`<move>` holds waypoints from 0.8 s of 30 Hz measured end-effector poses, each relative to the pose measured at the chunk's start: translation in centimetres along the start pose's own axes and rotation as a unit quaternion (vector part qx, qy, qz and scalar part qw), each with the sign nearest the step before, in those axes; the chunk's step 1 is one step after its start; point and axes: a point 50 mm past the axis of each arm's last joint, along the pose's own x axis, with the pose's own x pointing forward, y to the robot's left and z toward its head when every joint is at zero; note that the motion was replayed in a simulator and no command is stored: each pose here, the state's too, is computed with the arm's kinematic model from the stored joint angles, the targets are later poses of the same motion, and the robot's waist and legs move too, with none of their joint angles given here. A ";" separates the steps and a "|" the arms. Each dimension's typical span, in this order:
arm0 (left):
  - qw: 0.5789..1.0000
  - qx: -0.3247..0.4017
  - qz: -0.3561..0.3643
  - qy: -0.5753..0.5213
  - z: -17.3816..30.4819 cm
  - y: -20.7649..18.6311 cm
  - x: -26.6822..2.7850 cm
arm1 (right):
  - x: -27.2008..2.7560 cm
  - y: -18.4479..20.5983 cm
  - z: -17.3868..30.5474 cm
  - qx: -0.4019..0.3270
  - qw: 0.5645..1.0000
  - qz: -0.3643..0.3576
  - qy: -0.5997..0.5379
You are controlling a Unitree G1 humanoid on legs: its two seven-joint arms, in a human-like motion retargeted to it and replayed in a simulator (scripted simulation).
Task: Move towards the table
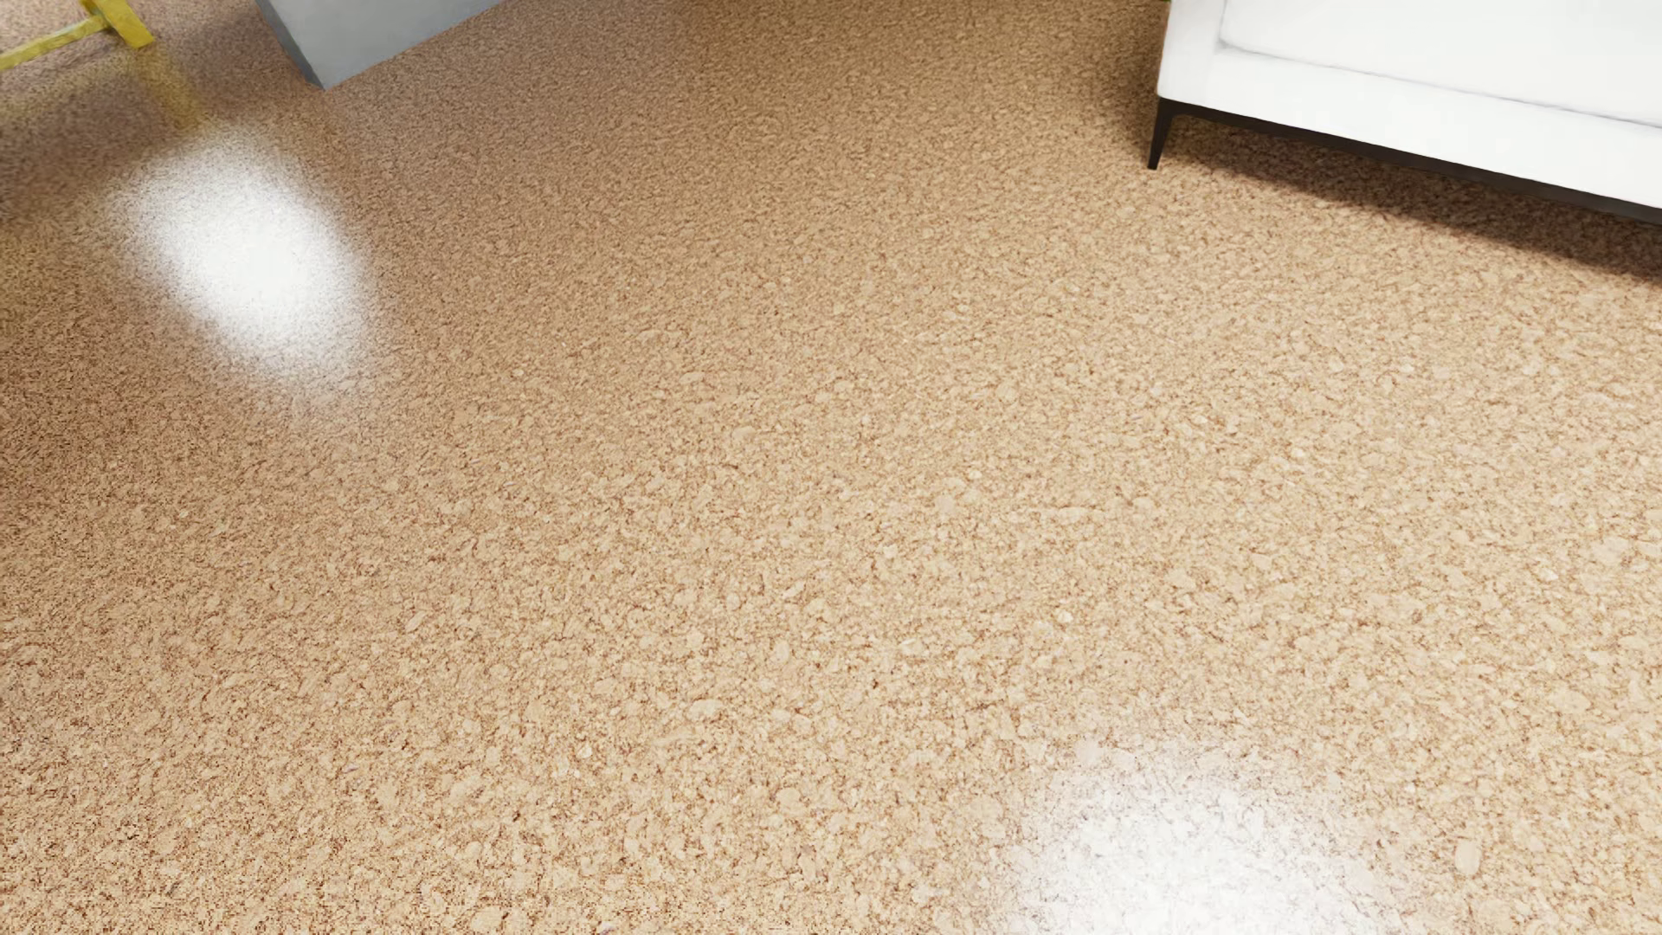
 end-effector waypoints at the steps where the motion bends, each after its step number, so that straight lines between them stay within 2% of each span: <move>1: 1.000 0.004 -0.018 0.025 -1.4 -1.2 -0.3 | 0.0 0.0 0.7 0.001 1.000 -0.001 -0.016; 6: 0.987 0.011 -0.064 0.151 -8.8 -4.4 -3.6 | 0.2 -0.6 5.5 0.003 0.995 -0.009 -0.102; 9: 0.971 0.029 -0.091 0.217 -12.4 -5.8 -5.9 | 0.3 -1.7 8.8 -0.023 0.988 -0.017 -0.150; 11: 0.964 0.053 -0.108 0.239 -13.3 -6.2 -6.5 | 0.3 -2.0 7.6 -0.006 0.991 -0.024 -0.132; 13: 0.967 0.030 -0.102 0.232 -13.0 -6.5 -6.5 | 0.5 -1.1 5.8 -0.010 0.995 -0.011 -0.097; 16: 0.983 0.051 -0.082 0.154 -8.9 -4.4 -3.6 | 0.1 1.0 2.9 -0.019 0.998 0.019 -0.055; 19: 0.999 0.011 0.012 0.038 -2.5 1.2 -0.9 | -0.8 3.3 -1.1 -0.044 0.997 0.057 0.001; 22: 0.990 -0.011 0.109 -0.088 4.6 7.7 -0.5 | -2.0 5.1 -4.5 -0.049 0.994 0.083 0.050; 24: 0.977 -0.009 0.151 -0.148 8.0 10.7 -1.3 | -2.7 5.6 -5.9 -0.049 0.992 0.091 0.070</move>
